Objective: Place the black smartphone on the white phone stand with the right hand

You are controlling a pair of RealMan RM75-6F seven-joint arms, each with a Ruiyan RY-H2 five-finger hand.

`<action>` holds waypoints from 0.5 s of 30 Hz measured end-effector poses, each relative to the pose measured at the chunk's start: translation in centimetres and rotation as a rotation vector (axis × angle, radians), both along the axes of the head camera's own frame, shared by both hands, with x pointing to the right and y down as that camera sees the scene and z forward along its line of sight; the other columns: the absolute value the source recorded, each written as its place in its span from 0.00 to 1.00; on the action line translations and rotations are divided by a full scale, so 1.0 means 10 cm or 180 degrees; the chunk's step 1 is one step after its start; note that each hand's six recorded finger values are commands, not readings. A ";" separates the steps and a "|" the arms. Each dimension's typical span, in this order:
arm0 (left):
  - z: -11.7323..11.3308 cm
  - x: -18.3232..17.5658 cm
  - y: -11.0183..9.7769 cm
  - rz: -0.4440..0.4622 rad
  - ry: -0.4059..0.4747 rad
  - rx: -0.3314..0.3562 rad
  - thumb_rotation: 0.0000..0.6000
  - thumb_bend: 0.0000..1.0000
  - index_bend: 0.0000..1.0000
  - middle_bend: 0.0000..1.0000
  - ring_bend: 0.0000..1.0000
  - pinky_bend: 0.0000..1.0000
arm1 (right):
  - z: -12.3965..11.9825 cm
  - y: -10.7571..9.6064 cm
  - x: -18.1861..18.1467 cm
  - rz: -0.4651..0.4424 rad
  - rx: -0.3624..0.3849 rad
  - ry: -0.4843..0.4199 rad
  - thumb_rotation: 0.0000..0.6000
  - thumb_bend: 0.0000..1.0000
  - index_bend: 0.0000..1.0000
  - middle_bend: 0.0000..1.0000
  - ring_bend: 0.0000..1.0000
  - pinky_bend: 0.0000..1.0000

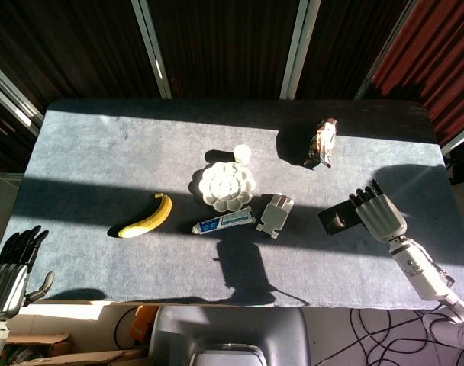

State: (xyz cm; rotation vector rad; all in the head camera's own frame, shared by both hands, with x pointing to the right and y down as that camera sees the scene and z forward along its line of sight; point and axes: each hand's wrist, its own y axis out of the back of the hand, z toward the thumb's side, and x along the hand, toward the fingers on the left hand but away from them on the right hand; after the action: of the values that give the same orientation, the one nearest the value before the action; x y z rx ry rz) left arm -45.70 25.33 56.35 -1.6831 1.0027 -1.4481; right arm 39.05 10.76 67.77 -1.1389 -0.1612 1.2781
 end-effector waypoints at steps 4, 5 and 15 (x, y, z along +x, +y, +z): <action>-0.01 0.00 0.00 0.0000 0.0011 -0.0001 1.00 0.38 0.00 0.00 0.00 0.00 | -0.09 -0.07 -0.16 -0.0229 0.0136 0.0096 1.00 0.37 1.00 0.73 0.49 0.32; -0.01 0.00 0.00 0.0002 0.0016 0.0002 1.00 0.38 0.00 0.00 0.00 0.00 | -0.11 -0.09 -0.20 -0.0283 0.0167 0.0118 1.00 0.37 1.00 0.73 0.49 0.32; -0.04 -0.03 -0.01 -0.0021 0.0037 0.0027 1.00 0.38 0.00 0.00 0.00 0.00 | -0.19 -0.29 -0.92 -0.0887 0.0318 0.0273 1.00 0.37 1.00 0.73 0.49 0.33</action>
State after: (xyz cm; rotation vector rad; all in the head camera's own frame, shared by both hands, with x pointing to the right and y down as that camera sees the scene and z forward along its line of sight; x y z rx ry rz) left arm -45.98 25.27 55.99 -1.6854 1.0204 -1.4379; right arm 29.82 7.90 65.85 -0.9813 -0.0014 1.0568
